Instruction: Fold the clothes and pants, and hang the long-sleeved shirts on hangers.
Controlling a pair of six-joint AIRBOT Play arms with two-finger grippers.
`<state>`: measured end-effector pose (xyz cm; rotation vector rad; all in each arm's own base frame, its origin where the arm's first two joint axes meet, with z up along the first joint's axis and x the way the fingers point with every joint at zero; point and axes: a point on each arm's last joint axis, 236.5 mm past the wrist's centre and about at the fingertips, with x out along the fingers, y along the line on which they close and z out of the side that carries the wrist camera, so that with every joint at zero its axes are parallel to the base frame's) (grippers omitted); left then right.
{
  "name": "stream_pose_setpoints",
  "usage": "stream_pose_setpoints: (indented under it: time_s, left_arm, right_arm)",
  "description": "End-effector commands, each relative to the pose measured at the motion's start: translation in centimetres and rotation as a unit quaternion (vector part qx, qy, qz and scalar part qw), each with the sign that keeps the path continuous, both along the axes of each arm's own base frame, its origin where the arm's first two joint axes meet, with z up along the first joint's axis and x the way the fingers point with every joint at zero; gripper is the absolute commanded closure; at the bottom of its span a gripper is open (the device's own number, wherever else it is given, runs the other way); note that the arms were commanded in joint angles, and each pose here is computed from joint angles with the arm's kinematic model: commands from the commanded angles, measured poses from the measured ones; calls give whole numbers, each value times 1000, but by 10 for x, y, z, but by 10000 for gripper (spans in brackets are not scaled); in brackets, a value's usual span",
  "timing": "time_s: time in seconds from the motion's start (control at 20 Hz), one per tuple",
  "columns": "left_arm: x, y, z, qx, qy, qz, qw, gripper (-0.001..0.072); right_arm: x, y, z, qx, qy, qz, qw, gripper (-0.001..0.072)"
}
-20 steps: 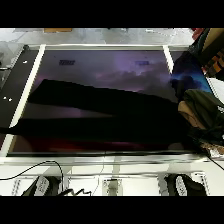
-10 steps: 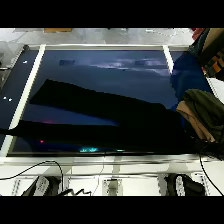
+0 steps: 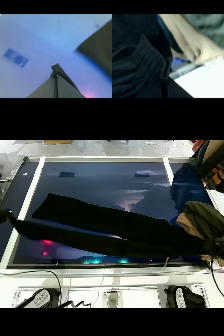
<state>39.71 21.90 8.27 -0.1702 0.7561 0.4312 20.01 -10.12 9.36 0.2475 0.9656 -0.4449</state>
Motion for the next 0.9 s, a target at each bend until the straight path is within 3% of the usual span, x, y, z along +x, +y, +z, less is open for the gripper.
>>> stream_pose_setpoints:
  time_s: [0.0, 0.25, 0.6, 0.85]
  left_arm:
    - [80, -35, 3, -12, -13, -42, 999, 702]
    - [162, -54, 2, -7, -34, -53, 998, 702]
    - [208, -70, -48, -10, -31, -74, 997, 700]
    - [232, -87, -42, 3, -79, -93, 993, 698]
  right_arm:
    - [53, -13, 2, 19, -63, -20, 998, 684]
    - [141, -33, -19, 79, -152, -60, 983, 684]
    - [201, -49, -84, 185, -188, -158, 952, 683]
    - [221, -54, -72, 180, -240, -166, 939, 683]
